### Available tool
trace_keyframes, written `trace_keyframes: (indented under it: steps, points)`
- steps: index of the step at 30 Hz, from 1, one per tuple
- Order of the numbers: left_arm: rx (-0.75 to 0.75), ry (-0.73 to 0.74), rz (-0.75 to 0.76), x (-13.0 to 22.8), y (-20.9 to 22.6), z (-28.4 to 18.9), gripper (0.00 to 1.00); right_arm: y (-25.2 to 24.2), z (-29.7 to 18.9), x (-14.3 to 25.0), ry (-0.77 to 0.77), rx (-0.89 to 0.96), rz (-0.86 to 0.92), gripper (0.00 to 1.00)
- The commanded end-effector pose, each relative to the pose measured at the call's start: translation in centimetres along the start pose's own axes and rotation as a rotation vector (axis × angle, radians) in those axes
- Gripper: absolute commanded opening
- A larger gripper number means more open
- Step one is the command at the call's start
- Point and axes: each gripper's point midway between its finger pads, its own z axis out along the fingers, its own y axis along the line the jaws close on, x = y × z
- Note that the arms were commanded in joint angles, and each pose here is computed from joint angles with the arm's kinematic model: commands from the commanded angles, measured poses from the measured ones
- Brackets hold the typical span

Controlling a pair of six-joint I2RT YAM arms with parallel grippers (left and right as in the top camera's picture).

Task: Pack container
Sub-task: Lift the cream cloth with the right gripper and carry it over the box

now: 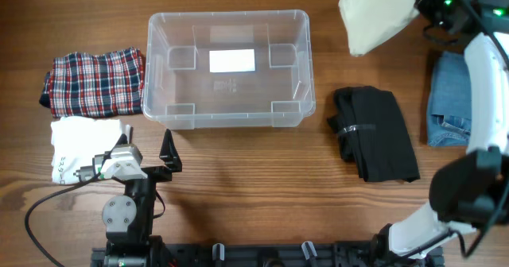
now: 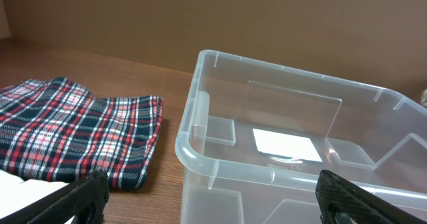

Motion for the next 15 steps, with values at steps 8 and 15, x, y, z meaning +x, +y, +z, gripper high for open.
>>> trace_keyframes:
  steps: [8, 15]
  points:
    - [-0.006, -0.004, -0.006, 0.1, 0.1, 0.0, 1.0, 13.2, -13.1, -0.4, -0.125, -0.356, -0.009, 0.04]
    - [-0.006, -0.003, -0.006, 0.1, 0.1, 0.0, 1.0, 20.6, -13.8, 5.3, -0.048, -0.409, 0.097, 0.04]
